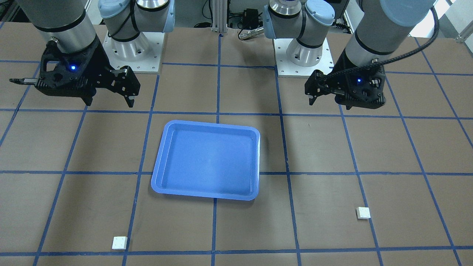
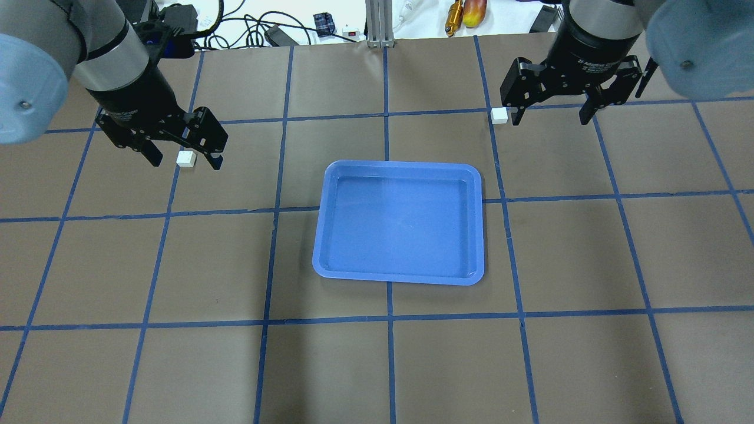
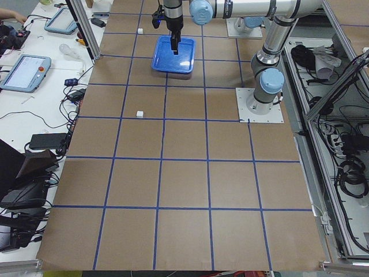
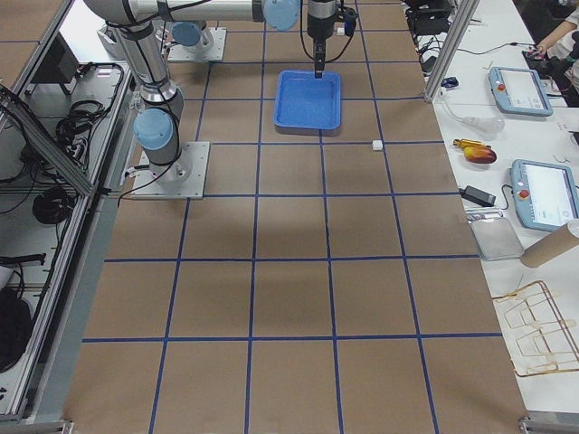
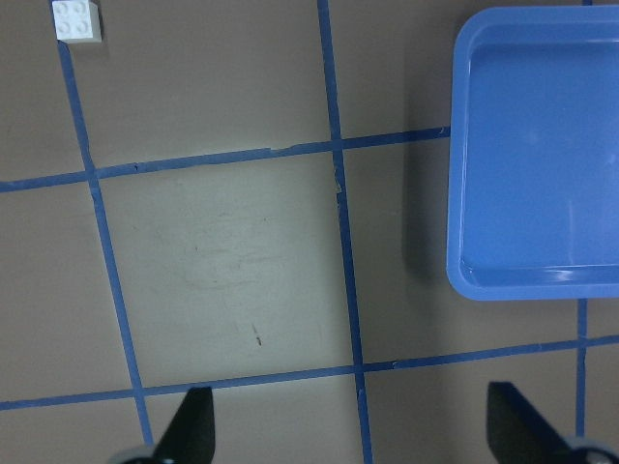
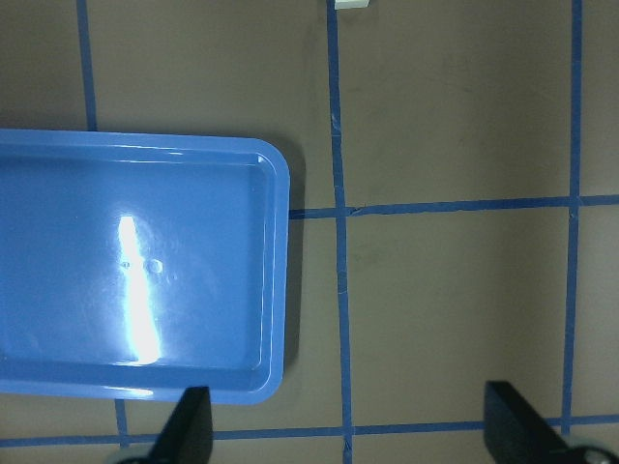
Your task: Assemble white blocks and place on blue tray
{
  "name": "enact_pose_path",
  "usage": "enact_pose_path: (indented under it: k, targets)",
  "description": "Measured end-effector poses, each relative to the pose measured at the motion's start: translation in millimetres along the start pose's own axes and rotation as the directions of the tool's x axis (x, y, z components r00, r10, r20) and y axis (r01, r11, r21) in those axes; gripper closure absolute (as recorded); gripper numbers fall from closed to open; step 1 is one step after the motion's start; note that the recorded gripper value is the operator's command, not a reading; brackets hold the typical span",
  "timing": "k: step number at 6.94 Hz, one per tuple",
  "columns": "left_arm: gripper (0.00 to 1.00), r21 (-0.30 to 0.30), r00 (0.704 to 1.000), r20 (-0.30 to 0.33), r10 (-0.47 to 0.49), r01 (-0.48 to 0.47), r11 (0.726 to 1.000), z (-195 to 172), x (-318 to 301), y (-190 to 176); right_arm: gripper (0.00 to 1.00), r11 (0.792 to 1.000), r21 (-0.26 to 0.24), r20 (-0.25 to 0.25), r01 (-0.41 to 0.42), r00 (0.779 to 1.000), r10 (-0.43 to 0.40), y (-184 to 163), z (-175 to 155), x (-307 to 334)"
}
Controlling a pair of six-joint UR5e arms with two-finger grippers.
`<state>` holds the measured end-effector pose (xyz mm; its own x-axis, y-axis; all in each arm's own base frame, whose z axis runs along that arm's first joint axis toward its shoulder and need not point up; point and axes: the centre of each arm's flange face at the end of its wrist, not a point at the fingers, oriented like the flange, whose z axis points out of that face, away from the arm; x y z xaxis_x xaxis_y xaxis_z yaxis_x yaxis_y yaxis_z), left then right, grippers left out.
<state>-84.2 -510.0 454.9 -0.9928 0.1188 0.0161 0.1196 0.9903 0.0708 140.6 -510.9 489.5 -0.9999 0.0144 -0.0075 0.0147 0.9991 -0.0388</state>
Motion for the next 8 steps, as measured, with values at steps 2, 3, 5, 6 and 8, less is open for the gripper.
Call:
enact_pose_path:
  k: [2,3,5,6,8]
  targets:
    - [0.0,0.018,1.0,0.002,0.016,-0.016,1.0,21.4,-54.5,-29.5,0.0,0.954,0.011,-0.001,0.301,0.954,-0.301,-21.6,-1.1,-0.8]
    - [0.0,0.033,1.0,0.01,0.023,-0.023,0.999,38.1,-83.8,-46.4,0.0,0.869,0.009,0.0,0.495,0.869,-0.495,-44.1,7.9,-1.5]
    - [0.0,0.05,1.0,0.018,0.004,-0.005,0.999,89.9,-141.3,-83.7,0.0,0.633,0.017,-0.009,0.774,0.633,-0.774,-105.8,48.4,3.0]
    - [0.0,0.039,1.0,0.011,-0.011,0.01,0.999,117.5,-160.9,-97.8,0.0,0.513,0.041,-0.026,0.857,0.514,-0.857,-136.9,66.2,15.3]
    - [0.0,0.039,1.0,0.004,-0.011,0.011,0.999,169.2,-186.9,-127.7,0.0,0.318,0.168,-0.001,0.933,0.323,-0.946,-191.7,113.5,70.8]
